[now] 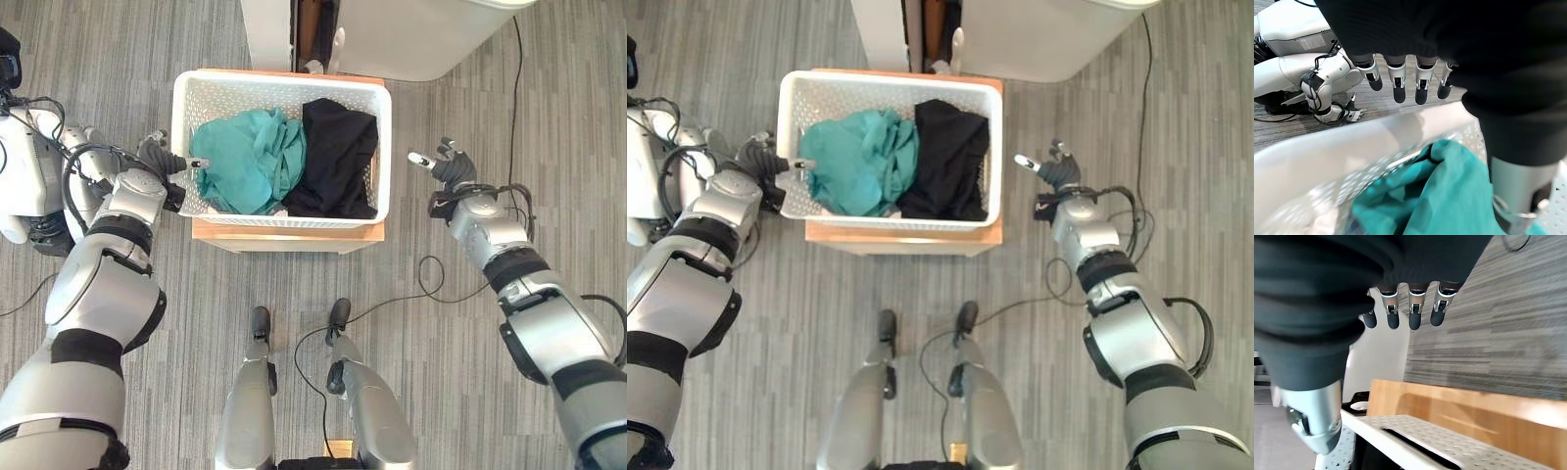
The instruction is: Grab the laundry basket,head to the washer,open it,put in the laundry and shut it.
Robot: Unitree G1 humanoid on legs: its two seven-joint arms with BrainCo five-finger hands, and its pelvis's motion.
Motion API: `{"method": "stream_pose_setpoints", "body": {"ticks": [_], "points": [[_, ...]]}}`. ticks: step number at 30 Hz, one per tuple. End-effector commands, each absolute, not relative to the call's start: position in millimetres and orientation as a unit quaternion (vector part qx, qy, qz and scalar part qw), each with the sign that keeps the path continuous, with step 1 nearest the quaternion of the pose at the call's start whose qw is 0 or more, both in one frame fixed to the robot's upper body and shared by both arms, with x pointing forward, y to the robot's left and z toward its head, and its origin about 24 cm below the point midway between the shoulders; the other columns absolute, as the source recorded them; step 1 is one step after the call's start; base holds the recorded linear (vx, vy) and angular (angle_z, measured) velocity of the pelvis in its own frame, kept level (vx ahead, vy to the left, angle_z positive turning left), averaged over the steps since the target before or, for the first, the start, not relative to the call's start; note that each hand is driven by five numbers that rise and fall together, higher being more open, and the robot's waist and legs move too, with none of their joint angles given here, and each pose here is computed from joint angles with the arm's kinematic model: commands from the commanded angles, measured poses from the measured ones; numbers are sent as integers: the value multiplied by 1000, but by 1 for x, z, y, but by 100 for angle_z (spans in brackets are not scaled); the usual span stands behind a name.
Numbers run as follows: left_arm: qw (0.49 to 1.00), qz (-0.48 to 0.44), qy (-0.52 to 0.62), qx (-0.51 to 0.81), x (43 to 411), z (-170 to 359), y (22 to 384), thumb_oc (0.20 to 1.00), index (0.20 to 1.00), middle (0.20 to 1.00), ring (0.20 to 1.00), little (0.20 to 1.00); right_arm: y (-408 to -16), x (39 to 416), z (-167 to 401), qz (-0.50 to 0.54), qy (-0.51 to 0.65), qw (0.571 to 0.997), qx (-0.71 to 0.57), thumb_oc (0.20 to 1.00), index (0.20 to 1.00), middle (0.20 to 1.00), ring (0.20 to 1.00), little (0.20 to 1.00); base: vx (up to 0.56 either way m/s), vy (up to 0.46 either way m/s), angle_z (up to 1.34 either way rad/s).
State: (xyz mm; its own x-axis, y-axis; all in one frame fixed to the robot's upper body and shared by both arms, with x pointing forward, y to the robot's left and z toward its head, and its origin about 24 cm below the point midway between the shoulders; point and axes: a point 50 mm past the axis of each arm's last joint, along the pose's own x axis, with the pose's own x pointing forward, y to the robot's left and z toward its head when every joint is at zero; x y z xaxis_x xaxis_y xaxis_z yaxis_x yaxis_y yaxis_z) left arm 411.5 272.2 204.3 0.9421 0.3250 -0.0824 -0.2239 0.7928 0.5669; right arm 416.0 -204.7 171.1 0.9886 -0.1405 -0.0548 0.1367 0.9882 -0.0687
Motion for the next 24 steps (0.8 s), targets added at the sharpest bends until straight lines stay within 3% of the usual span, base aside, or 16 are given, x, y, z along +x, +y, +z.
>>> {"method": "stream_pose_setpoints", "body": {"ticks": [1,6,13,24], "points": [[940,173,78,282,409,223,283,1000,1000,1000,1000,1000,-204,422,198,-65,-1,997,-30,1000,1000,1000,1000,1000,-2,11,-4],[936,178,63,298,411,244,280,1000,1000,1000,1000,1000,-185,428,199,-38,25,999,13,1000,1000,1000,1000,1000,2,-9,3],[932,180,22,313,413,284,266,1000,1000,1000,1000,1000,-206,429,224,-83,28,994,62,1000,1000,1000,1000,1000,0,0,3],[929,181,11,322,414,300,256,1000,1000,1000,1000,1000,-213,429,261,-98,-1,991,89,1000,1000,1000,1000,1000,5,4,0]]}}
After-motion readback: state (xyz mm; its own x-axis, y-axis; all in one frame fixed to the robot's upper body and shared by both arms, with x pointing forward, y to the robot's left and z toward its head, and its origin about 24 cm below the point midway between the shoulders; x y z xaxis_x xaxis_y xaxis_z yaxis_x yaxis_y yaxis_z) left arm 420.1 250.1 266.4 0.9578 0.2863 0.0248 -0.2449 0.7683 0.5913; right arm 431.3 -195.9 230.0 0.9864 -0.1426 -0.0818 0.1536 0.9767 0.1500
